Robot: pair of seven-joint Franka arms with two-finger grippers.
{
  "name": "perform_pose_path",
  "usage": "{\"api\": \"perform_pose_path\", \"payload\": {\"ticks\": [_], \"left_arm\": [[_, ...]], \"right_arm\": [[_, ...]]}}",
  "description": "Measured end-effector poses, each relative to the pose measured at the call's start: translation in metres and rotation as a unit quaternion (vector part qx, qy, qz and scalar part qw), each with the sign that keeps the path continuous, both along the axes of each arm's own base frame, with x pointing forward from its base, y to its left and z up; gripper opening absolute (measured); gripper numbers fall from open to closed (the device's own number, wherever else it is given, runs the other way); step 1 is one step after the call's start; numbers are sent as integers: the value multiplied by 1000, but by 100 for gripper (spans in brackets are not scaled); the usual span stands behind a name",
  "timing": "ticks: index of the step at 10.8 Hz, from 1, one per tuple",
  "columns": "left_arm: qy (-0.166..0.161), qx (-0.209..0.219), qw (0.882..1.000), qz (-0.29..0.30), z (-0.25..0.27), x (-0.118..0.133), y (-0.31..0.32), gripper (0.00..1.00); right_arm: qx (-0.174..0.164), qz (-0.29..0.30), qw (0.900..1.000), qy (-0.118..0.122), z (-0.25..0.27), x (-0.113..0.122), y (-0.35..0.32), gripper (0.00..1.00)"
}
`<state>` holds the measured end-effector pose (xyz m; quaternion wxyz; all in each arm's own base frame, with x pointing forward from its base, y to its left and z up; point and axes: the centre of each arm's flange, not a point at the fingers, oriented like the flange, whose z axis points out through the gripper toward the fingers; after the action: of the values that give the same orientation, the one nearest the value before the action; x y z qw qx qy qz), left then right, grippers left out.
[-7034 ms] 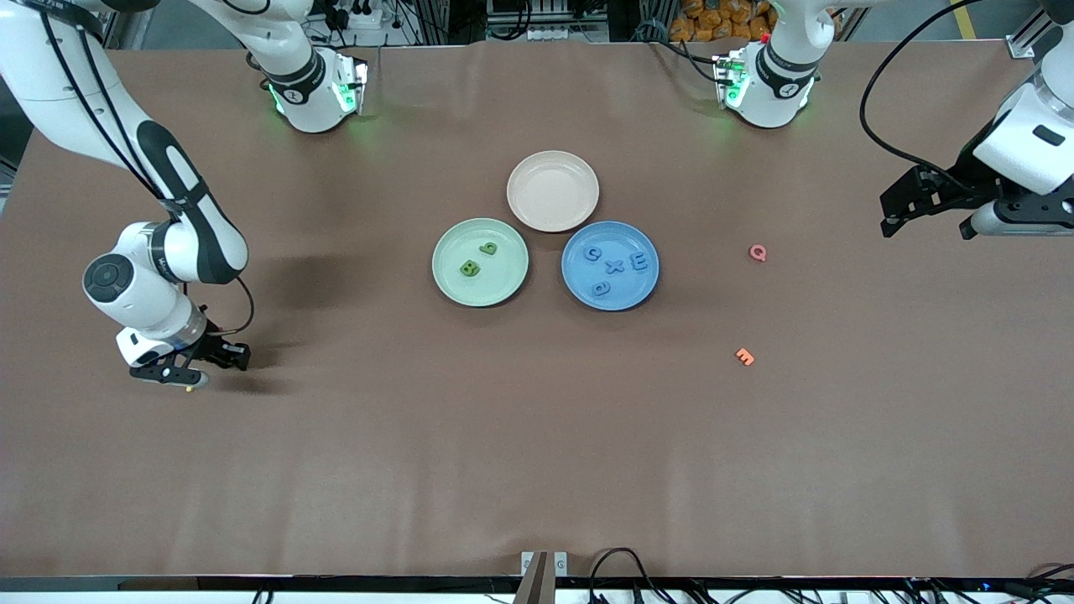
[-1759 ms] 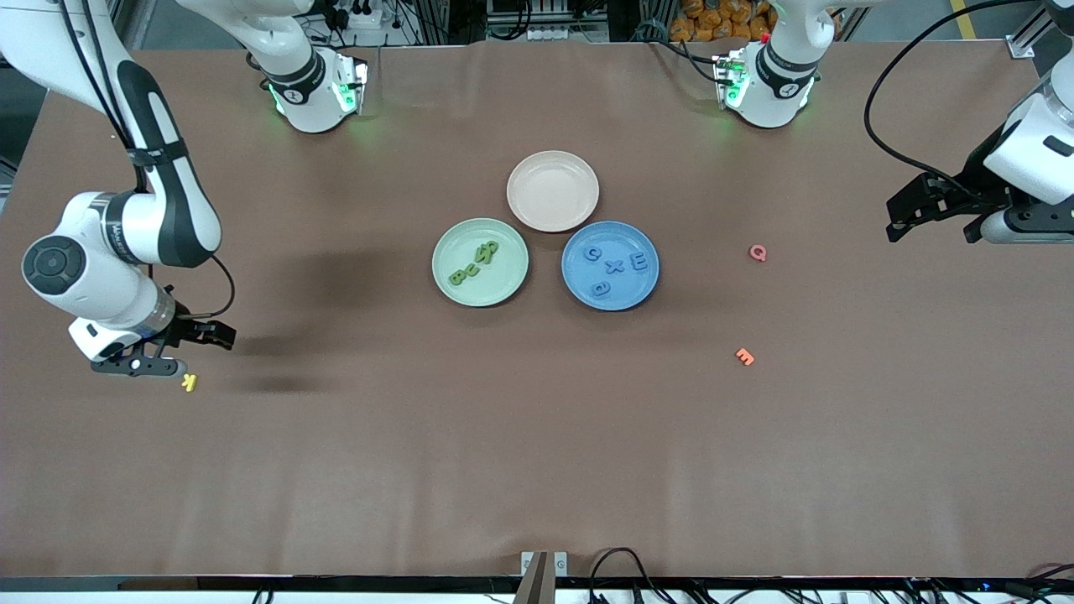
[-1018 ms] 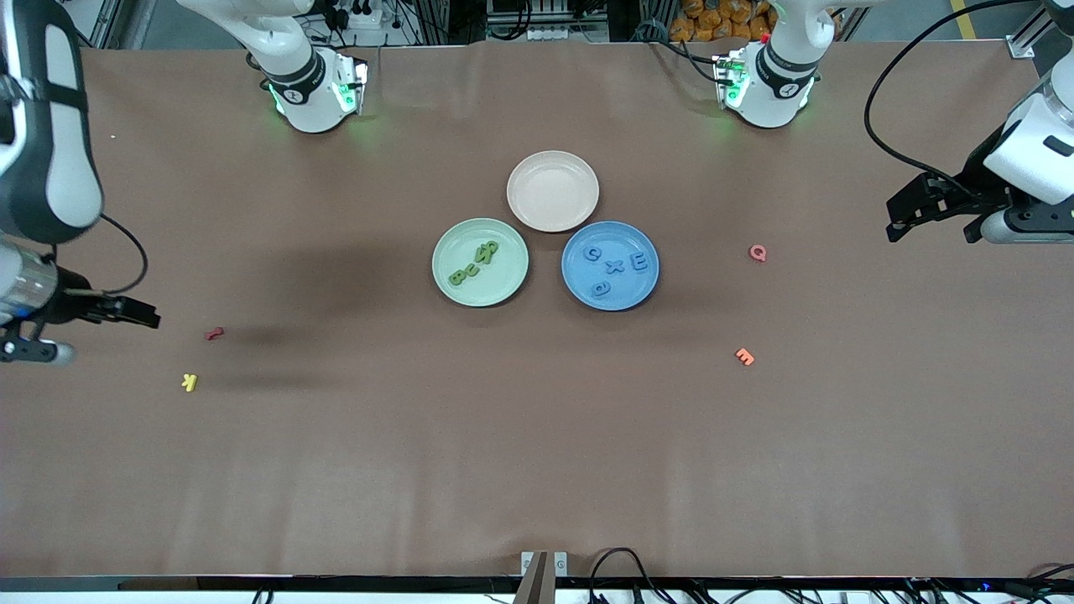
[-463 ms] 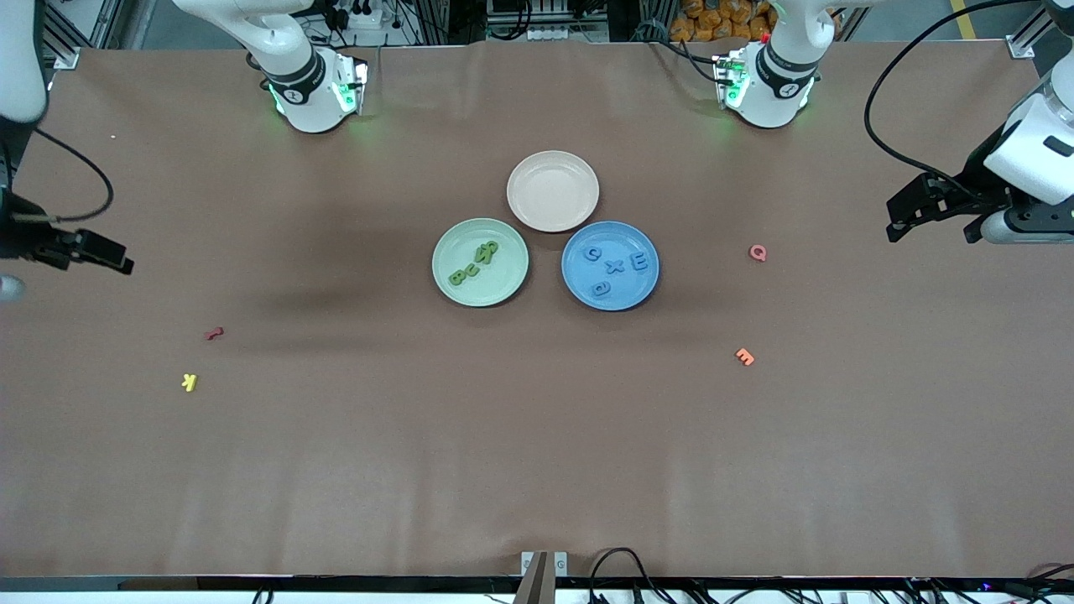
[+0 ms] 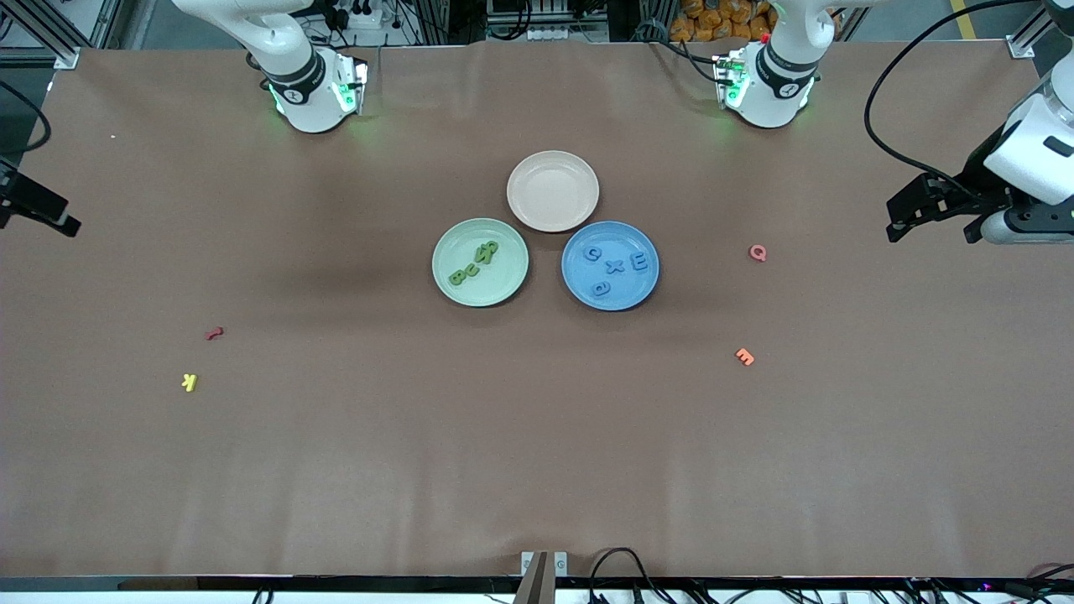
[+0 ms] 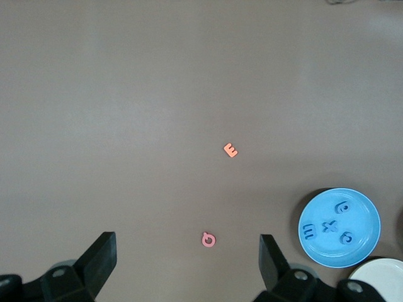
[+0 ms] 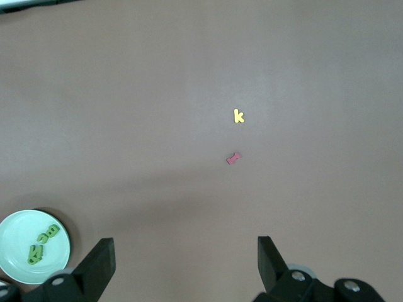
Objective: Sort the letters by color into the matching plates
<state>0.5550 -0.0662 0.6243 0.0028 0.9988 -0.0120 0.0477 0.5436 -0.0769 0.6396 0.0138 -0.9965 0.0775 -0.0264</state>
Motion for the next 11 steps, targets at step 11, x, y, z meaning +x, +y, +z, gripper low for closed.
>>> {"api": "perform_pose_path", "payload": {"ticks": [11], "left_arm": [[0,0,1000,0,0,0,0,100]], "right_arm": [[-4,44,999,-23,16,7,75,100]]}}
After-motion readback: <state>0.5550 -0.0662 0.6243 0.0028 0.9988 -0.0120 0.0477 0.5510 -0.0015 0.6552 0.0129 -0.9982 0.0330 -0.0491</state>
